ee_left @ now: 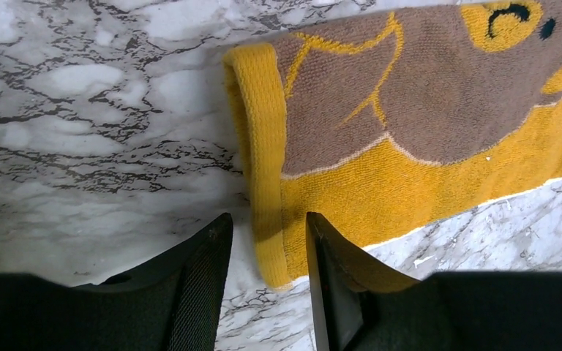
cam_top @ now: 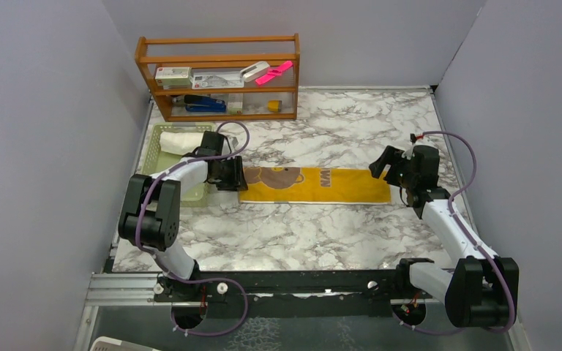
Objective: Roll the towels
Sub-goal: Fold the towel at the center of the board.
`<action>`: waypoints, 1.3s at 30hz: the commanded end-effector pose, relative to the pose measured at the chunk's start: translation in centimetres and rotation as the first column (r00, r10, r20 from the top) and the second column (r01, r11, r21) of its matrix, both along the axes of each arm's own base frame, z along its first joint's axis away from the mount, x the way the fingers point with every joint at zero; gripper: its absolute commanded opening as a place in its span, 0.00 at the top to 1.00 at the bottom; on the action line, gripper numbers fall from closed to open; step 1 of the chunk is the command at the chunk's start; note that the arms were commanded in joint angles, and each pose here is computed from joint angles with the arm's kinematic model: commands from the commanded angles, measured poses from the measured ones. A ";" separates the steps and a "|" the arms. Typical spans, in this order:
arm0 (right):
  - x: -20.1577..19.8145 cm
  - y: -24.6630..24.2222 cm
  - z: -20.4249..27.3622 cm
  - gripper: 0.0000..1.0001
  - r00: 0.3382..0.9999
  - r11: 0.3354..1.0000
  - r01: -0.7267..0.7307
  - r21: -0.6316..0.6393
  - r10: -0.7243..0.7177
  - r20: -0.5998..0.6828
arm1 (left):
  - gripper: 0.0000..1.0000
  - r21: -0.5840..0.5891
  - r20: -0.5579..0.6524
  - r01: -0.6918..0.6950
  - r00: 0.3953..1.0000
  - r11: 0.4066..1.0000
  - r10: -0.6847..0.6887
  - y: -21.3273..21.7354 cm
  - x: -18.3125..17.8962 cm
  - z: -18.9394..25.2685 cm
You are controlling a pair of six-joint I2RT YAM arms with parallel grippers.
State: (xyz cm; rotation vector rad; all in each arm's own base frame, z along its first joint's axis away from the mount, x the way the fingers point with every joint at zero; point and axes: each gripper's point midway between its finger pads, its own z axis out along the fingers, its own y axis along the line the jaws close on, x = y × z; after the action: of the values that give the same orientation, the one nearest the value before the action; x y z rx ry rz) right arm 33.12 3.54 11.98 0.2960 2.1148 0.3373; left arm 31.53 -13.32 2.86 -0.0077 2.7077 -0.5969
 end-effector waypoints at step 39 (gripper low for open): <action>0.6 0.8 1.6 0.24 0.995 0.997 -0.071 -0.034 0.074 0.070 | 1.00 0.518 0.246 -0.202 0.966 0.831 0.081 10.5 5.5 10.3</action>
State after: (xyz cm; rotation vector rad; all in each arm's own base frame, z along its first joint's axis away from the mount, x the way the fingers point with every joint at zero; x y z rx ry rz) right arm 33.07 3.82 12.01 0.2343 2.1179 0.3353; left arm 37.42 -6.26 10.59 0.0185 2.5610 -0.0259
